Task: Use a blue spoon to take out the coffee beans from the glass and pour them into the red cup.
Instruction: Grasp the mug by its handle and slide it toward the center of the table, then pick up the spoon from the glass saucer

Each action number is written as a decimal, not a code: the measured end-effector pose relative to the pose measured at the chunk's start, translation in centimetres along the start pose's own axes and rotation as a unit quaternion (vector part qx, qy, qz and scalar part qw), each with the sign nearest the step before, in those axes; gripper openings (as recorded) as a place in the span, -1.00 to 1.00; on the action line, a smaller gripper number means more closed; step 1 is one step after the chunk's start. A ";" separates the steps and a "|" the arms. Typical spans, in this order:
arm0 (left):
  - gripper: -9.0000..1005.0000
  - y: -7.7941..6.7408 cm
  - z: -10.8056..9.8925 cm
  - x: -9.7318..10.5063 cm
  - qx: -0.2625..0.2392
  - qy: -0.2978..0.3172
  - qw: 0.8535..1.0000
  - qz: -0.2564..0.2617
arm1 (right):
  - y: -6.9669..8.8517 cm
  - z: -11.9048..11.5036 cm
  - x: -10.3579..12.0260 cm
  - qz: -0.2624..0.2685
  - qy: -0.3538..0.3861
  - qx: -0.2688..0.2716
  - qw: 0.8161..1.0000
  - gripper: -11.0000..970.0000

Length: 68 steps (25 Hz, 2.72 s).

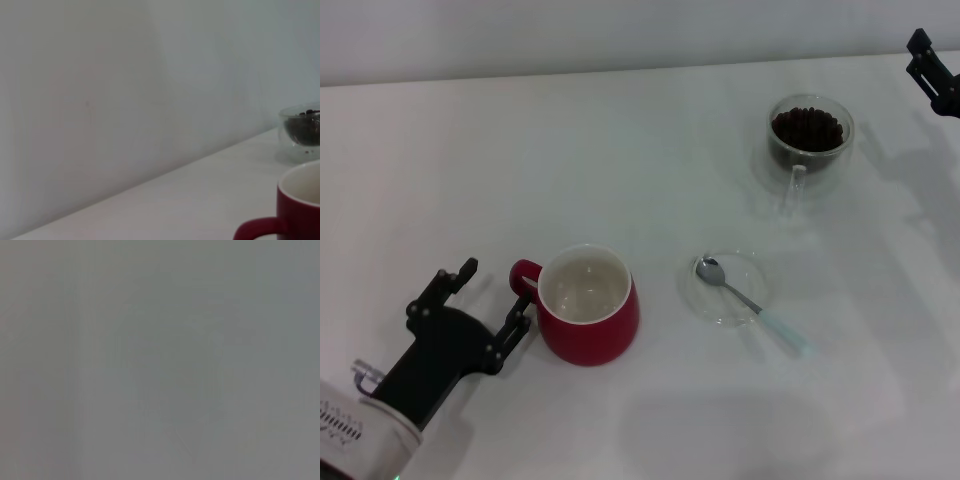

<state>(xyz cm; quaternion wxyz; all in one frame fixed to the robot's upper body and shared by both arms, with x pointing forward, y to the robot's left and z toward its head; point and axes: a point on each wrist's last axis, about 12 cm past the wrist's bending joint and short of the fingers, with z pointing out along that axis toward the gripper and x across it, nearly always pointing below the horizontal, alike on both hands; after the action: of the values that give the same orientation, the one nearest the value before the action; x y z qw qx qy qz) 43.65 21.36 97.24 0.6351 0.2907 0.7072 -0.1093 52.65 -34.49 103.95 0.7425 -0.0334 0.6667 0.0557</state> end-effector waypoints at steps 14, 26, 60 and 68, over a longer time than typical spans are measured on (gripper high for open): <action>0.40 -0.1 -5.3 0.1 -0.083 -0.059 0.994 -0.039 | 0.0 -0.2 0.0 0.001 -0.003 -0.001 1.000 0.74; 0.41 5.6 -9.0 1.3 -0.258 -0.108 0.931 -0.236 | -0.6 -3.2 1.1 0.100 0.021 -0.002 0.995 0.74; 0.78 10.3 -4.8 -0.8 -0.273 -0.151 0.930 -0.192 | 2.1 -18.3 2.4 0.360 0.192 -0.196 0.891 0.74; 0.78 10.3 -4.6 -0.9 -0.272 -0.153 0.931 -0.192 | 3.3 -18.1 3.2 0.384 0.214 -0.187 0.879 0.74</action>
<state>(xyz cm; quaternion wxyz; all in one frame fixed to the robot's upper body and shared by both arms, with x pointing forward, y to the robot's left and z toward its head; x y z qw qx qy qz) 45.51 31.87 101.11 0.7569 -0.0544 0.6468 -0.0760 34.69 -33.35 98.84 0.4821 0.0755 0.7471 0.4514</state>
